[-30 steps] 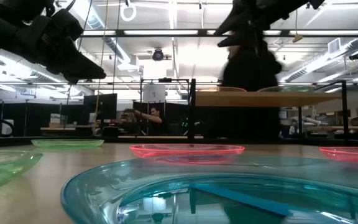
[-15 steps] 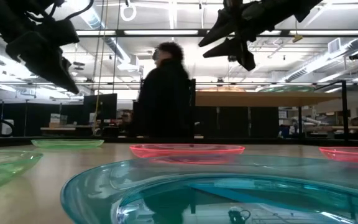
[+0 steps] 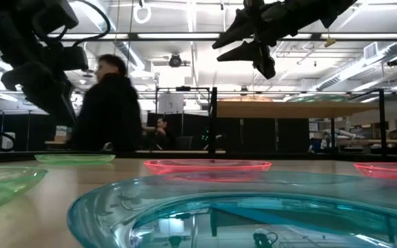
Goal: Place and stack plates onto a shelf
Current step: Stack the top green plate on top of the orange plate on the shelf
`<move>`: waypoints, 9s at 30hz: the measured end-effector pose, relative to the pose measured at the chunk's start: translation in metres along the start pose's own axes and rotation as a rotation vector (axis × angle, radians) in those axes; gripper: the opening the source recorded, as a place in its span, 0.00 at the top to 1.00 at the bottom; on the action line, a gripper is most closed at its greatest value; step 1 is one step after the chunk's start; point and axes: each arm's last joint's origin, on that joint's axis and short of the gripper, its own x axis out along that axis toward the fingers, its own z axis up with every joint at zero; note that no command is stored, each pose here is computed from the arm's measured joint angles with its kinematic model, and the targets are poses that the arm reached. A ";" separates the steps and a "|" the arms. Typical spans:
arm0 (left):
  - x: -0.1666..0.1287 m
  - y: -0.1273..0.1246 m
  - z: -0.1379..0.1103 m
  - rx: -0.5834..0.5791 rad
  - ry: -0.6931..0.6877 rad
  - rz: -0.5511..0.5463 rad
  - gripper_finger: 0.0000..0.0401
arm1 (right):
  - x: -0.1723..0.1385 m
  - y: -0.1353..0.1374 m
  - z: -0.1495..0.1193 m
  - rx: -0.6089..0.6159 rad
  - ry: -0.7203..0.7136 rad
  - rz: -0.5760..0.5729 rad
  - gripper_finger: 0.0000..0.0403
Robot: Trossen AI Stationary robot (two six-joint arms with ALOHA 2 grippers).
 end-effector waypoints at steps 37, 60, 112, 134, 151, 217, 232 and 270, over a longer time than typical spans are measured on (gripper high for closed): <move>0.052 -0.012 -0.009 0.108 0.250 0.167 0.72 | 0.000 0.001 0.001 0.001 -0.014 0.012 0.69; 0.065 -0.009 -0.009 0.082 0.292 0.185 0.80 | 0.000 0.001 0.002 0.001 -0.015 0.013 0.69; 0.018 -0.041 0.088 0.097 0.022 0.072 0.98 | 0.000 0.001 0.002 0.034 -0.022 0.008 0.69; -0.027 -0.085 0.115 0.367 -0.173 -0.025 0.98 | 0.000 -0.002 0.005 0.265 -0.032 -0.001 0.69; -0.036 -0.093 0.111 0.534 -0.247 0.245 0.98 | 0.000 0.000 0.008 0.299 -0.070 0.017 0.69; -0.038 -0.096 0.118 0.987 -0.258 0.309 0.98 | -0.001 0.003 0.016 0.337 -0.188 0.030 0.69; -0.039 -0.098 0.122 1.044 -0.288 0.326 0.98 | -0.001 0.004 0.015 0.334 -0.149 0.062 0.71; -0.042 -0.101 0.125 1.007 -0.338 0.321 0.71 | -0.001 0.004 0.014 0.314 -0.143 0.052 0.94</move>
